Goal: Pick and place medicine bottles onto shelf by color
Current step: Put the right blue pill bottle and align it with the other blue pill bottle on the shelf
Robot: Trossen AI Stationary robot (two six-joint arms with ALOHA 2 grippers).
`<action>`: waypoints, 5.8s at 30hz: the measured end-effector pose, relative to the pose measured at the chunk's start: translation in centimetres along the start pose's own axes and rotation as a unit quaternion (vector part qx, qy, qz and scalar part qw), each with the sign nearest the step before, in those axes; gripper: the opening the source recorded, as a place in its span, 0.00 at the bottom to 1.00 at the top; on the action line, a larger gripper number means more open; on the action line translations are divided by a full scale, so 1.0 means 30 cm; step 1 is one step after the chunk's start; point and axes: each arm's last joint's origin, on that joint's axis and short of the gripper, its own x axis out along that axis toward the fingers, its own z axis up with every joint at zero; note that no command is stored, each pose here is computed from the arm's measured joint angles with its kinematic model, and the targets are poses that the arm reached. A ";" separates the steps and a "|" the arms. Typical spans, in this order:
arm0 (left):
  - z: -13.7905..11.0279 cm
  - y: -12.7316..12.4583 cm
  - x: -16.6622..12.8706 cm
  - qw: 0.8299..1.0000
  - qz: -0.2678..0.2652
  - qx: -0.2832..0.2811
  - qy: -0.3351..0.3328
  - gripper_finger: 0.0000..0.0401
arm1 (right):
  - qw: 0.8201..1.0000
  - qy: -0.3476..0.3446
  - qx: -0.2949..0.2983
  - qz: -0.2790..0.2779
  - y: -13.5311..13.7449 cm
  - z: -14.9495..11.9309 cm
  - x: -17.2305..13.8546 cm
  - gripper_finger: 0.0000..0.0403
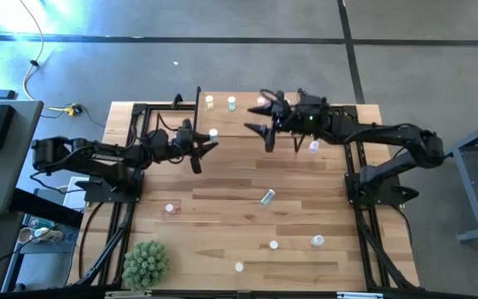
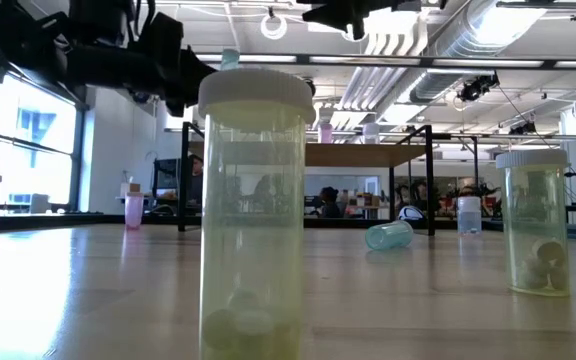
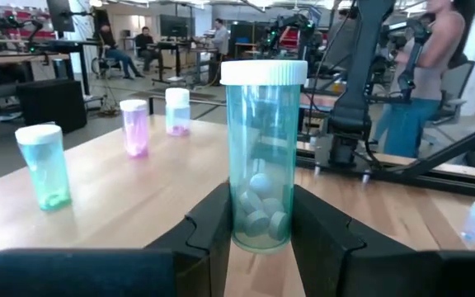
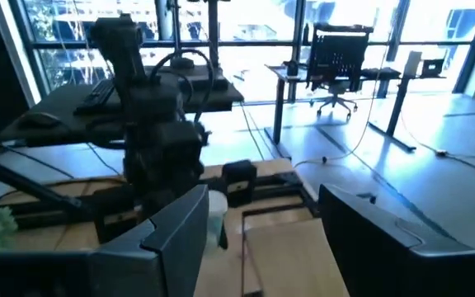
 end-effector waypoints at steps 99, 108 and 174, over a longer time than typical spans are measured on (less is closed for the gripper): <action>0.014 -0.001 0.002 0.998 -0.053 0.018 -0.013 0.24 | 0.967 0.173 -0.038 0.186 0.009 -0.080 0.421 0.26; 0.014 -0.001 0.002 0.998 -0.054 0.018 -0.014 0.24 | 0.966 0.173 -0.038 0.186 0.009 -0.080 0.421 0.25; 0.063 0.041 -0.039 0.999 -0.019 0.017 -0.033 0.60 | 0.985 0.163 0.034 0.049 -0.248 -0.206 0.308 0.25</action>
